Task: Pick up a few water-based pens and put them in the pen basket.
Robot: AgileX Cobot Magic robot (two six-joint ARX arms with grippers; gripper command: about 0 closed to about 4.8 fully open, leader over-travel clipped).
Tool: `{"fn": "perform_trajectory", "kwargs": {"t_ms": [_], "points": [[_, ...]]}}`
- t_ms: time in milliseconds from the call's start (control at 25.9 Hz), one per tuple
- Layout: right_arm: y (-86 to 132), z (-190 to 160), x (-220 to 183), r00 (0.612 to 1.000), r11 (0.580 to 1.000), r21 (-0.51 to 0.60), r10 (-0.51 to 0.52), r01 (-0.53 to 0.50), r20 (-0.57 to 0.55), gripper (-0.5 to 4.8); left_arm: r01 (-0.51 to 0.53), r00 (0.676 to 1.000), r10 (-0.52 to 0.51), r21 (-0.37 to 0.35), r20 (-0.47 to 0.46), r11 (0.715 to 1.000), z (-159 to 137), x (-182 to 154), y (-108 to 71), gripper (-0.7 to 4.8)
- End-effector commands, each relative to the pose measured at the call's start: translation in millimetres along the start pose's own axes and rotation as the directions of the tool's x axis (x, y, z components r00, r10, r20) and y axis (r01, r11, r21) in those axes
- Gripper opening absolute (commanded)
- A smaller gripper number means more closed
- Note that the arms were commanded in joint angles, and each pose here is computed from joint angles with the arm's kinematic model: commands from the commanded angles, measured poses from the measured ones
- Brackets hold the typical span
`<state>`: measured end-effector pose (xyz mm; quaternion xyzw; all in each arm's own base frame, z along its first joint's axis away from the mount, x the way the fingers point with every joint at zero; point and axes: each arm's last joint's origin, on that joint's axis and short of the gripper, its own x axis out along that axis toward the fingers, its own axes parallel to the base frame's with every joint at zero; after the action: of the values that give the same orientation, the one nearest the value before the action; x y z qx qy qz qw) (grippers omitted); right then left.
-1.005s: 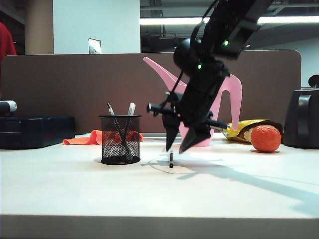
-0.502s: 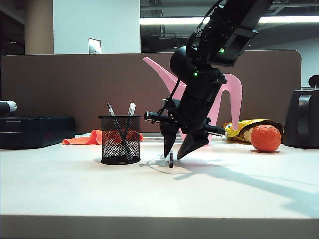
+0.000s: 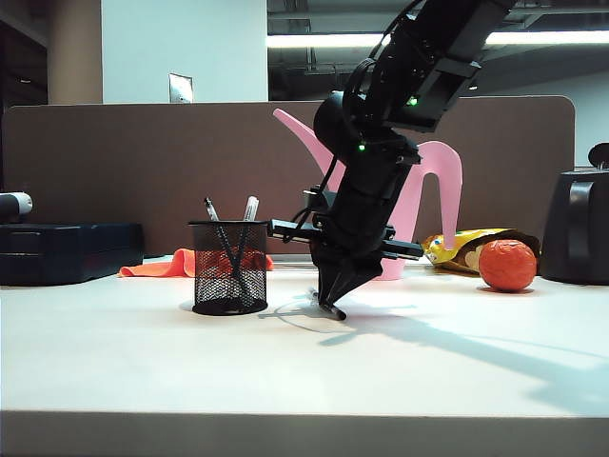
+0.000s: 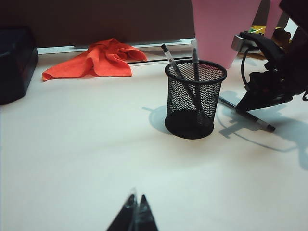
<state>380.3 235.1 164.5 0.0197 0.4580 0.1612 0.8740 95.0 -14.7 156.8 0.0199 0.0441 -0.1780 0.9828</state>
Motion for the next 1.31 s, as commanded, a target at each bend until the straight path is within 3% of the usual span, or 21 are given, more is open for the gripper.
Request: {"fn": "perform_trajectory", "kwargs": {"t_ms": [39, 387, 580, 734, 850, 1314], "points": [[-6, -4, -3, 0.999, 1.0, 0.005, -0.03, 0.03, -0.044, -0.09, 0.0, 1.0, 0.0, -0.001, 0.007, 1.0, 1, 0, 0.1, -0.04], [-8, 35, -54, 0.98, 0.997, 0.015, 0.073, -0.077, 0.185, -0.09, 0.0, 1.0, 0.0, -0.001, 0.007, 1.0, 1, 0, 0.1, -0.04], [6, 59, -87, 0.877, 0.95, -0.119, 0.313, -0.29, 0.365, -0.09, 0.0, 1.0, 0.0, -0.001, 0.007, 1.0, 1, 0, 0.1, -0.04], [18, 72, -97, 0.721, 0.848, -0.272, 0.53, -0.455, 0.446, -0.09, 0.0, 1.0, 0.0, -0.001, 0.007, 1.0, 1, 0, 0.1, -0.04], [26, 75, -98, 0.648, 0.809, -0.338, 0.587, -0.48, 0.486, -0.09, 0.0, 1.0, 0.0, -0.001, 0.007, 1.0, 1, 0, 0.1, -0.04], [37, 63, -53, 0.604, 0.753, -0.392, 0.658, -0.528, 0.451, -0.09, 0.0, 1.0, 0.0, -0.001, 0.007, 1.0, 1, 0, 0.1, -0.04]]}}
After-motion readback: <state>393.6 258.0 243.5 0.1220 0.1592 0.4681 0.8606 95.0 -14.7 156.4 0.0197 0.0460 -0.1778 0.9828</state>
